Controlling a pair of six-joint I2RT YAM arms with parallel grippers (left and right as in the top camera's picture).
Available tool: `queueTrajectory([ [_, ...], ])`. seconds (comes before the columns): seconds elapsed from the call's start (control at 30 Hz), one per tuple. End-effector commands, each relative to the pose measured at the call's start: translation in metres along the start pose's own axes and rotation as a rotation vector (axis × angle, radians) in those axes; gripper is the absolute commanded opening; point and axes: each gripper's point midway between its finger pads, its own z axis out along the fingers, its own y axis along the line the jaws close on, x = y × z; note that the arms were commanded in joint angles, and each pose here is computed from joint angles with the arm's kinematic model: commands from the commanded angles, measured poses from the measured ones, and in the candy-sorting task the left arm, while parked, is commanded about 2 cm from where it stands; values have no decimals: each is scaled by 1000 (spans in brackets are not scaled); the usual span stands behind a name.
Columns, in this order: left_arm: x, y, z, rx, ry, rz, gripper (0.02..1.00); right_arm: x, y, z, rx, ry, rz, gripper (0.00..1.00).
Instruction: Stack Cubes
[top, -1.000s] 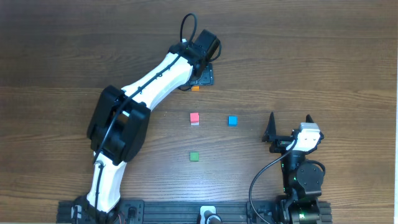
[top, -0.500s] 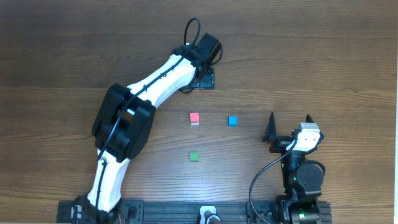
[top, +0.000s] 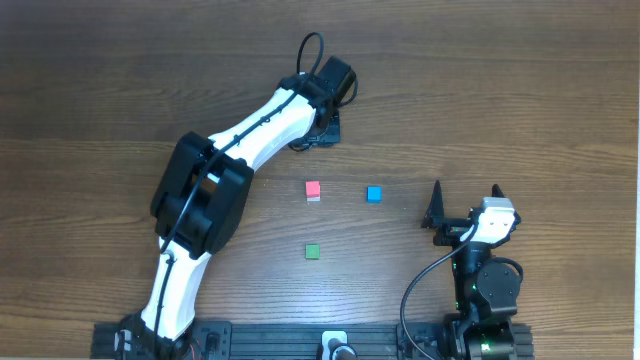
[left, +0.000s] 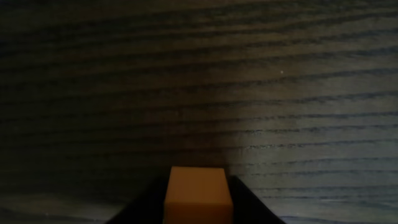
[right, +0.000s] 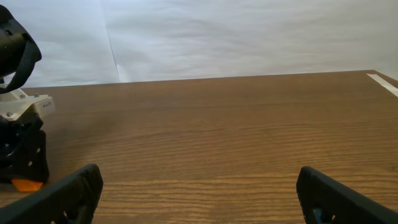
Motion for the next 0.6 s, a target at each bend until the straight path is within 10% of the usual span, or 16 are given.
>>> queueTrajectory([
  [0.03,1,-1,4,1,9,3,251,2,-1,0,1,1,-1,991],
  [0.6,21,-3,-121,44,-72,-66,132,2,-1,0,2,1,-1,991],
])
